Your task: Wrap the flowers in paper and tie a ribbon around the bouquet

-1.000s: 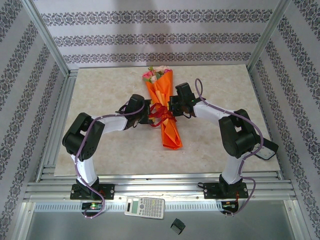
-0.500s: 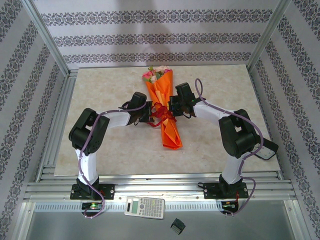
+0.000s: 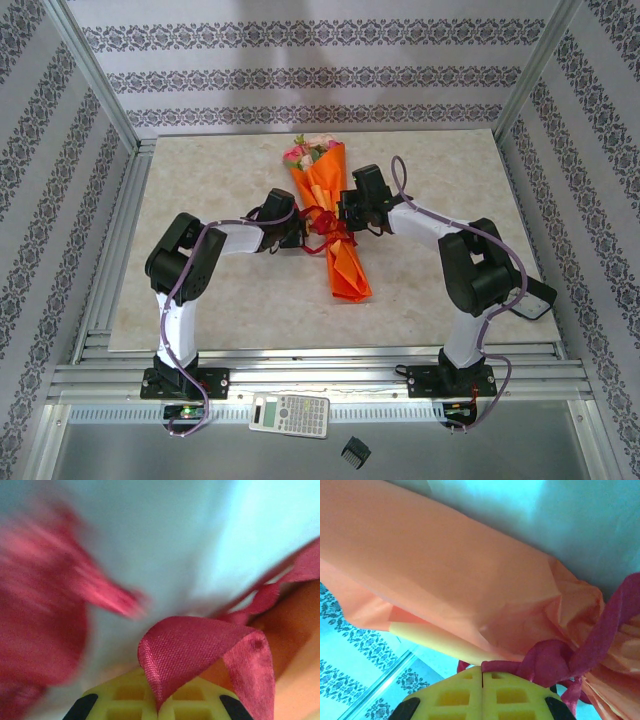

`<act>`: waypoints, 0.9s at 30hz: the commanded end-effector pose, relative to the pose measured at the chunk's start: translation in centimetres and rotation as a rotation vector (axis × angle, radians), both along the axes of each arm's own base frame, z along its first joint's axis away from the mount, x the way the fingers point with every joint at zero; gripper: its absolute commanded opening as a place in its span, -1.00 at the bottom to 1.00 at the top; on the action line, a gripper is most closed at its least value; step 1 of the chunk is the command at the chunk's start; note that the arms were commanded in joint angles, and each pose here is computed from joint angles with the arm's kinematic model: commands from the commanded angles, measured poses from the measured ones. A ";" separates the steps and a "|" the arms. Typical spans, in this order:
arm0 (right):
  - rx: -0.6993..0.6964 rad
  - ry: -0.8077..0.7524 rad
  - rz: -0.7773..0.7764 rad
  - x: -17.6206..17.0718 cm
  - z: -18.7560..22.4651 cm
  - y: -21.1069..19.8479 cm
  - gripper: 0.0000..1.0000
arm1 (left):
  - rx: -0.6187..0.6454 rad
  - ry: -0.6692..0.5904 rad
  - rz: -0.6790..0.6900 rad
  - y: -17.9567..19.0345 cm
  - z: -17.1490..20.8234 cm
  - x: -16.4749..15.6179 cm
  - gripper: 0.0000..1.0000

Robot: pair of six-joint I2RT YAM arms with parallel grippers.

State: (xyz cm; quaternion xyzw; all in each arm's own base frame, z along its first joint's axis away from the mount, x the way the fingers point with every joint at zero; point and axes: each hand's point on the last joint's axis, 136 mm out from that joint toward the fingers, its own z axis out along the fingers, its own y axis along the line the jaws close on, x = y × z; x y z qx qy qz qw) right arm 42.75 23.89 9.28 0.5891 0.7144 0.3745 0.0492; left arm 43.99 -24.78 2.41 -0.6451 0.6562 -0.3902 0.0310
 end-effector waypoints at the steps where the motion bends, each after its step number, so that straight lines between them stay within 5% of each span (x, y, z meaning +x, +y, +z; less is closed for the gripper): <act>1: -0.027 -0.051 -0.019 0.2 1.0 -1.3 -1.00 | -0.047 0.051 0.115 1.5 0.2 -0.2 -1.00; 27: -0.049 -0.122 -0.085 0.3 1.5 -4.8 -1.00 | -0.026 -0.007 0.101 3.6 1.2 -1.3 -1.00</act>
